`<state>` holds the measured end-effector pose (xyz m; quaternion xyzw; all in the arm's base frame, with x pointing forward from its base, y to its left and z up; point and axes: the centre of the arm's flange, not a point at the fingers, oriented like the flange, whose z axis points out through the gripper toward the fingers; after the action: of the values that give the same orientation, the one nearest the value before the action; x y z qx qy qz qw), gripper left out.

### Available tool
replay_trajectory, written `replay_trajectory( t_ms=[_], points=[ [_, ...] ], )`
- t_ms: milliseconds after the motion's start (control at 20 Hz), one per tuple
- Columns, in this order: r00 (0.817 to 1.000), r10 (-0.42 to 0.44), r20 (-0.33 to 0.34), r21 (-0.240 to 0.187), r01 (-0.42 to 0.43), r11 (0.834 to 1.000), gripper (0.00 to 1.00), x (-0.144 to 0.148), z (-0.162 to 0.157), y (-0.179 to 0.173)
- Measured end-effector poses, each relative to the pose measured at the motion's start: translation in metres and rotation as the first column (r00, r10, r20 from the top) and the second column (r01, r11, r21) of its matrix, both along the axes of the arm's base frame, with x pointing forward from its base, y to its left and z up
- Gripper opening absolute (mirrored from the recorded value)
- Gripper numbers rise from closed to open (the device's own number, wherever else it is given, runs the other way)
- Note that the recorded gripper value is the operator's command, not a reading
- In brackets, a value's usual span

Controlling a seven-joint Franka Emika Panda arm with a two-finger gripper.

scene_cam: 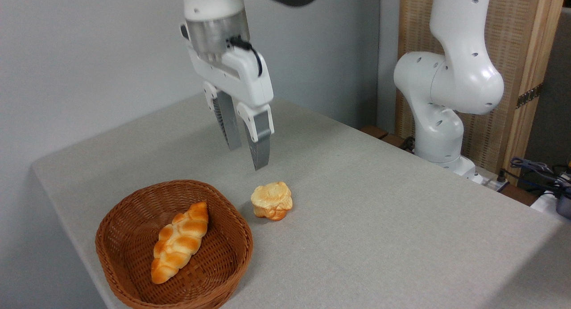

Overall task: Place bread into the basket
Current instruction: 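Lower the open gripper onto the round golden bun and close it, then lift the held bun and carry it over the woven basket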

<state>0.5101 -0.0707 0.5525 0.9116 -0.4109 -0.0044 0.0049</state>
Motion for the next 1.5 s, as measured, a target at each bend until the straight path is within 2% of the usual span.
replay_trajectory(
  t_ms=[250,350,450,650,700,800,850,950,1500],
  points=[
    [0.999,-0.041,-0.006,0.012,0.041,0.999,1.00,-0.008,-0.061,-0.020],
    [0.998,-0.064,-0.010,0.043,0.065,0.997,1.00,-0.012,-0.083,-0.023],
    [0.996,-0.078,-0.031,0.073,0.080,0.994,1.00,-0.017,-0.099,-0.020],
    [0.995,-0.081,-0.060,0.083,0.086,0.993,0.99,-0.025,-0.120,-0.018],
    [0.994,-0.082,-0.066,0.083,0.087,0.993,0.89,-0.026,-0.123,-0.018],
    [0.994,-0.084,-0.077,0.084,0.090,0.992,0.49,-0.028,-0.128,-0.019],
    [0.993,-0.085,-0.080,0.085,0.091,0.992,0.44,-0.029,-0.130,-0.019],
    [0.993,-0.086,-0.083,0.085,0.093,0.992,0.39,-0.030,-0.131,-0.020],
    [0.992,-0.089,-0.084,0.085,0.096,0.992,0.39,-0.031,-0.132,-0.021]
  ],
)
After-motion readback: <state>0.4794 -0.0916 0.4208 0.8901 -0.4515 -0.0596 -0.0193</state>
